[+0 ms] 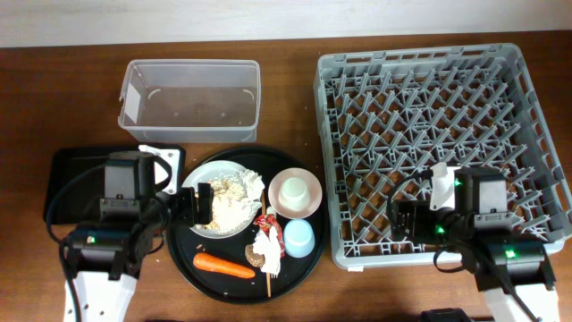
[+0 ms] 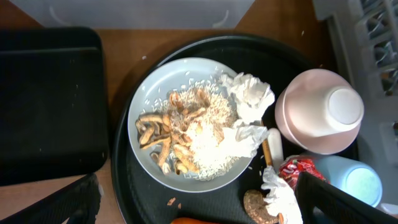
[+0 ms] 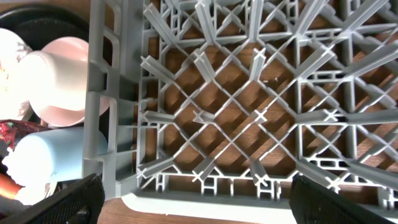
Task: Sort waste into correct bins and load items into the dishwasher rack
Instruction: 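Grasp the white crumpled tissue on the plate with the left gripper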
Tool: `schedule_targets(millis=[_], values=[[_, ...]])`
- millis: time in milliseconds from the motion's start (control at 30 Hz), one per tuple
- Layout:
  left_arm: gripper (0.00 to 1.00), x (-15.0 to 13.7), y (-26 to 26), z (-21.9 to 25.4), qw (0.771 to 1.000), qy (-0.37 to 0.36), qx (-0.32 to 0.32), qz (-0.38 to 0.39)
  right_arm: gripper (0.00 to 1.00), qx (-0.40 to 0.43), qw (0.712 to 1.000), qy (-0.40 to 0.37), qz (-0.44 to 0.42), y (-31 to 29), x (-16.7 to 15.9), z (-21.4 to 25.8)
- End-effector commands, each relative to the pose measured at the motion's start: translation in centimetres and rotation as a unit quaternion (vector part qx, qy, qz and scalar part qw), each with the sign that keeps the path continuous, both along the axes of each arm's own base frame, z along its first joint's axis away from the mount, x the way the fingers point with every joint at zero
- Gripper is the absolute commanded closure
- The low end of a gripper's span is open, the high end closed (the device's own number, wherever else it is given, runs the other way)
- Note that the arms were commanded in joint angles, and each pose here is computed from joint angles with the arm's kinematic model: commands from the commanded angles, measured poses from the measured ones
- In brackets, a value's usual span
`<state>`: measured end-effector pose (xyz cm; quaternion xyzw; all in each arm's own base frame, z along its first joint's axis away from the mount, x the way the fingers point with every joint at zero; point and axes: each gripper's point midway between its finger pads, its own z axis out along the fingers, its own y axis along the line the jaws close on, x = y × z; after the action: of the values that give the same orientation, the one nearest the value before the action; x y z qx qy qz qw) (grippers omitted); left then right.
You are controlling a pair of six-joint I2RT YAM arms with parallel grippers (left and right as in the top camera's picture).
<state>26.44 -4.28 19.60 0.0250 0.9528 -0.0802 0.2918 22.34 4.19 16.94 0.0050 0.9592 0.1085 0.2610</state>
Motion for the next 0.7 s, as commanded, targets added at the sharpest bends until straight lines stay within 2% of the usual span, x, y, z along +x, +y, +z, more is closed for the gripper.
schedule_targets(millis=[0, 100, 233, 367, 433, 567, 667], values=[[0.01, 0.6, -0.4, 0.0, 1.000, 0.005, -0.010, -0.007, 0.02, 0.013, 1.000, 0.004, -0.002, 0.3, 0.2, 0.5], [0.01, 1.4, -1.0, -1.1, 0.998, 0.033, -0.045, 0.028, 0.02, 0.013, 0.999, 0.018, -0.033, -0.2, 0.3, 0.1], [0.00, 3.5, -4.8, -3.6, 0.992, 0.074, -0.100, 0.006, 0.02, 0.012, 0.999, 0.023, -0.033, -0.2, 0.2, -0.1], [0.01, 5.2, -7.6, -7.8, 0.990, 0.114, -0.085, -0.024, 0.02, 0.012, 0.999, 0.029, -0.033, -0.2, -0.1, -0.3], [0.01, 6.6, -7.0, -10.6, 0.990, 0.128, -0.053, 0.018, 0.02, 0.011, 0.999, 0.034, -0.033, -0.2, -0.1, -0.4], [0.01, 9.0, -7.6, -13.2, 0.991, 0.120, -0.053, 0.023, 0.02, 0.010, 0.998, 0.054, -0.033, -0.2, -0.1, -1.2], [0.01, 9.7, -8.1, -14.8, 0.990, 0.126, -0.056, 0.027, 0.02, 0.008, 0.997, 0.074, -0.033, -0.2, -0.1, -1.9]])
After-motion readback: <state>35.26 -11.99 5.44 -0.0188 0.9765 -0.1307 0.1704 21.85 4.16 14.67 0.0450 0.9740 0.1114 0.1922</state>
